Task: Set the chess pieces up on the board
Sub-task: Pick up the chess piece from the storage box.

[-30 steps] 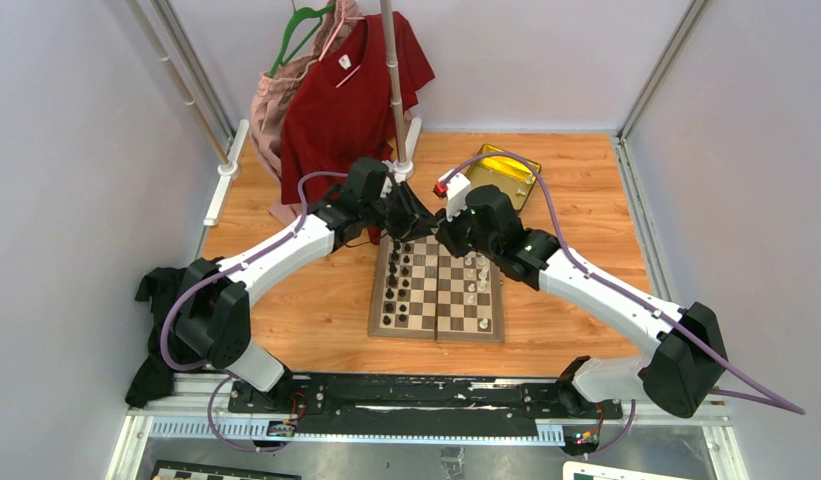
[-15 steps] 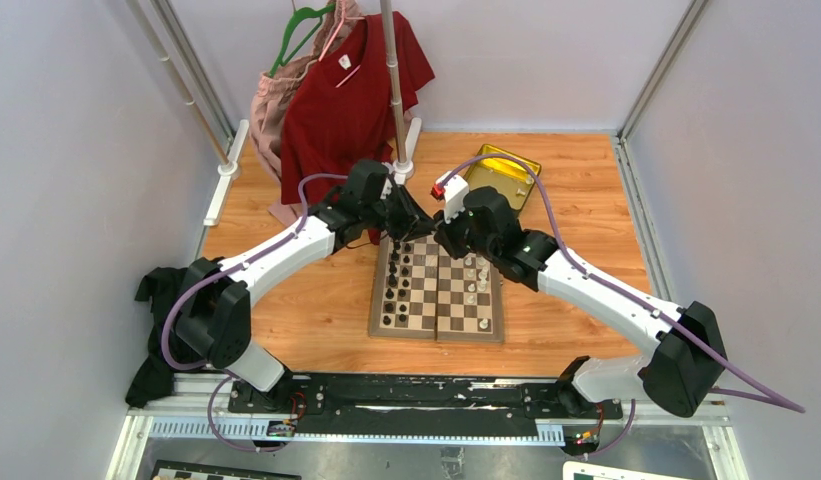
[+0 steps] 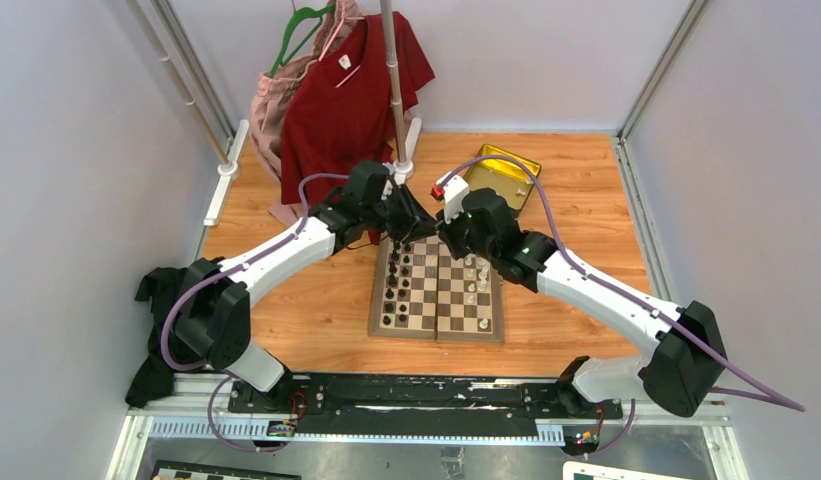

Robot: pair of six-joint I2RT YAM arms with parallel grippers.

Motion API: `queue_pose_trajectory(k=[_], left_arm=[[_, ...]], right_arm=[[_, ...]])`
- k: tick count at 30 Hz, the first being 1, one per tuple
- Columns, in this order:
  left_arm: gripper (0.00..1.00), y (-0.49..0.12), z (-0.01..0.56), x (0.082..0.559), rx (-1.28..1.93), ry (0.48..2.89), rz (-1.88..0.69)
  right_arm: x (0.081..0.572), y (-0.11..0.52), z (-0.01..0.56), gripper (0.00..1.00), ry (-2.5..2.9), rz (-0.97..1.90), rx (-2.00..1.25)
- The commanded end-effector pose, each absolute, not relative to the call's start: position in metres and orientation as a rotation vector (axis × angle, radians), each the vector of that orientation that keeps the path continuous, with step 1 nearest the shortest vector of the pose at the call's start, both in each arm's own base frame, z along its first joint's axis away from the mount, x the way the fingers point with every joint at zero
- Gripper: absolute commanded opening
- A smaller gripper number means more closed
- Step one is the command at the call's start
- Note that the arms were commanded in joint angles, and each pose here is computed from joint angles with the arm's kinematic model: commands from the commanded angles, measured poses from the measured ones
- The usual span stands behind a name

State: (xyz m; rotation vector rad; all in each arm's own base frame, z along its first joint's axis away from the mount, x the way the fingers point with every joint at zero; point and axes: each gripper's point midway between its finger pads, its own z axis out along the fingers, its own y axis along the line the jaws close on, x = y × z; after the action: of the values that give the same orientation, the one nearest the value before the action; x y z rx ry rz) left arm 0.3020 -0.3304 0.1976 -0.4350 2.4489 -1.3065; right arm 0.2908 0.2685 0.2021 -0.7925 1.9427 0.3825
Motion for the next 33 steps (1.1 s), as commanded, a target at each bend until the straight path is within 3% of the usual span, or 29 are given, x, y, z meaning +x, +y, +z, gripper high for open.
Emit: queue_pose_trajectory(k=[1, 5, 9, 20, 33], left_arm=[[0.30, -0.333, 0.202, 0.286, -0.372, 2.473, -1.328], [0.19, -0.335, 0.200, 0.286, -0.363, 2.471, -1.343], [0.17, -0.338, 0.200, 0.286, -0.353, 2.474, -1.360], [0.00, -0.339, 0.199, 0.284, -0.339, 2.477, -1.366], [0.00, -0.318, 0.191, 0.291, -0.199, 2.493, -1.119]], right_arm=[[0.296, 0.271, 0.214, 0.00, 1.891, 0.366, -0.767], [0.296, 0.272, 0.214, 0.00, 1.895, 0.371, -0.769], [0.295, 0.274, 0.215, 0.00, 1.890, 0.379, -0.770], [0.294, 0.276, 0.221, 0.00, 1.875, 0.379, -0.779], [0.276, 0.260, 0.239, 0.02, 1.870, 0.383, -0.753]])
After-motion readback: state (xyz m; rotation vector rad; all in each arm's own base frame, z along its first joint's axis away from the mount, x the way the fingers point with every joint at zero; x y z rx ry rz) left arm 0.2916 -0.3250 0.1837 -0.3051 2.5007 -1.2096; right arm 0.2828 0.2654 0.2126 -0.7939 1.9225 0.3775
